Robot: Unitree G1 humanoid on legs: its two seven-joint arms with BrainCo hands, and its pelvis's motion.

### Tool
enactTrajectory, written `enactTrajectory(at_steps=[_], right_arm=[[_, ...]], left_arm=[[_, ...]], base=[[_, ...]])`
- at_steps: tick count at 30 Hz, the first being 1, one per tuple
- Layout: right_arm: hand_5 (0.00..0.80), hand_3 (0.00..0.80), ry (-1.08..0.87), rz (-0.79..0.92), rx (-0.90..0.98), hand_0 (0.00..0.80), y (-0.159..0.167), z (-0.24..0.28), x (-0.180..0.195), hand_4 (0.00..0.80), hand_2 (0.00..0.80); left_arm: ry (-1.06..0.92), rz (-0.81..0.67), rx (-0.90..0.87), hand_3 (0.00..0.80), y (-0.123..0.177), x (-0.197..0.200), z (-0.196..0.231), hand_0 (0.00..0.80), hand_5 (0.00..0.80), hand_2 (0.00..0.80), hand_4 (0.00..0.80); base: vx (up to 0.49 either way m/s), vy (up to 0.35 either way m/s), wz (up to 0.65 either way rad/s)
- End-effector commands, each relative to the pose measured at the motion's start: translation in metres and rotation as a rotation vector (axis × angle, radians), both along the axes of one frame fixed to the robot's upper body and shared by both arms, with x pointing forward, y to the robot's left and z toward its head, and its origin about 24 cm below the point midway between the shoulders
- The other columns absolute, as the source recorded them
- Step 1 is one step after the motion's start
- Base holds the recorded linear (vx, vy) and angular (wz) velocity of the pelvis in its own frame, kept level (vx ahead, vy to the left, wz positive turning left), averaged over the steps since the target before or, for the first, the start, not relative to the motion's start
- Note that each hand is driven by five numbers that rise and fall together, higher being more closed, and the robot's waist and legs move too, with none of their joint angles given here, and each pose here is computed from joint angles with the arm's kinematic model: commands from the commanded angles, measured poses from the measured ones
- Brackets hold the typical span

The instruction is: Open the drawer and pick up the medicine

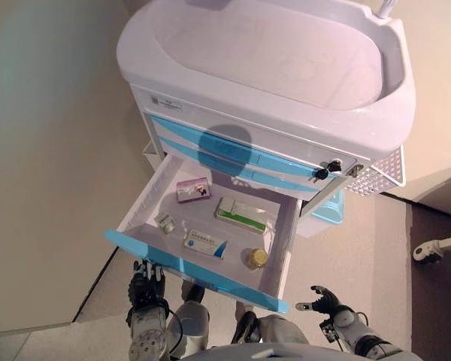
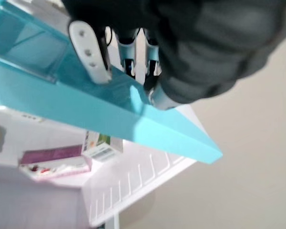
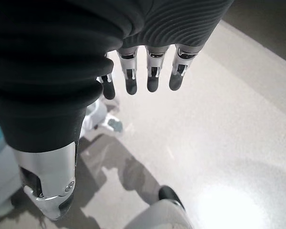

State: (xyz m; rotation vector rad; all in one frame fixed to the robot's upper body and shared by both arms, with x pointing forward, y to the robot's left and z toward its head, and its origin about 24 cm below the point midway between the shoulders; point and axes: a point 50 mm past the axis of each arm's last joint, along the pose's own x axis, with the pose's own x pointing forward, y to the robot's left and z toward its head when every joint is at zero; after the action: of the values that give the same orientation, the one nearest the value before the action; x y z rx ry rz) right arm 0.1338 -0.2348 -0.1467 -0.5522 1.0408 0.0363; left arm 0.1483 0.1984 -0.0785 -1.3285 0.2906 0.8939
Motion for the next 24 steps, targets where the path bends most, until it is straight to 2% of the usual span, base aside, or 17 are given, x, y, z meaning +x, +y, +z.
enactTrajectory(at_steps=[1, 2, 4, 6, 7, 8, 9, 19, 24], right_arm=[[0.000, 0.000, 0.060, -0.026, -0.109, 0.000, -0.036, 0.003, -0.017, 0.000, 0.000], [0.000, 0.000, 0.050, -0.039, -0.112, 0.000, -0.038, 0.005, -0.016, 0.000, 0.000], [0.000, 0.000, 0.030, -0.053, -0.112, 0.000, -0.041, 0.007, -0.012, 0.000, 0.000], [0.000, 0.000, 0.027, -0.060, -0.111, 0.000, -0.043, 0.008, -0.012, 0.000, 0.000], [0.000, 0.000, 0.026, -0.060, -0.110, 0.000, -0.043, 0.008, -0.012, 0.000, 0.000], [0.000, 0.000, 0.012, -0.060, -0.104, 0.000, -0.044, 0.010, -0.008, 0.000, 0.000], [0.000, 0.000, 0.013, -0.060, -0.102, 0.000, -0.044, 0.010, -0.008, 0.000, 0.000], [0.000, 0.000, 0.016, -0.054, -0.091, 0.000, -0.043, 0.010, -0.005, 0.000, 0.000], [0.000, 0.000, 0.011, -0.051, -0.085, 0.000, -0.043, 0.011, -0.003, 0.000, 0.000]], left_arm=[[0.001, 0.482, 0.448, 0.665, 0.119, -0.044, 0.043, 0.665, 0.665, 0.665, 0.665], [0.064, 0.450, 0.453, 0.596, 0.121, -0.050, 0.036, 0.596, 0.596, 0.596, 0.596], [0.167, 0.386, 0.452, 0.527, 0.124, -0.059, 0.022, 0.527, 0.527, 0.527, 0.527], [0.250, 0.319, 0.476, 0.461, 0.129, -0.067, 0.013, 0.461, 0.461, 0.461, 0.461], [0.250, 0.319, 0.476, 0.461, 0.129, -0.067, 0.013, 0.461, 0.461, 0.461, 0.461], [0.310, 0.255, 0.481, 0.072, 0.132, -0.073, 0.004, 0.072, 0.072, 0.072, 0.072], [0.329, 0.237, 0.486, 0.000, 0.134, -0.076, 0.001, 0.000, 0.000, 0.000, 0.000], [0.556, 0.094, 0.462, 0.000, 0.146, -0.108, -0.025, 0.000, 0.000, 0.000, 0.000], [0.731, 0.000, 0.453, 0.000, 0.153, -0.137, -0.035, 0.000, 0.000, 0.000, 0.000]], base=[[0.000, 0.000, 0.00], [0.000, 0.000, 0.00], [0.000, 0.011, 0.09], [-0.001, 0.012, 0.08], [-0.001, 0.017, 0.04], [0.000, 0.019, 0.05], [0.004, 0.026, 0.05], [0.013, 0.018, -0.06], [0.032, 0.022, -0.19]])
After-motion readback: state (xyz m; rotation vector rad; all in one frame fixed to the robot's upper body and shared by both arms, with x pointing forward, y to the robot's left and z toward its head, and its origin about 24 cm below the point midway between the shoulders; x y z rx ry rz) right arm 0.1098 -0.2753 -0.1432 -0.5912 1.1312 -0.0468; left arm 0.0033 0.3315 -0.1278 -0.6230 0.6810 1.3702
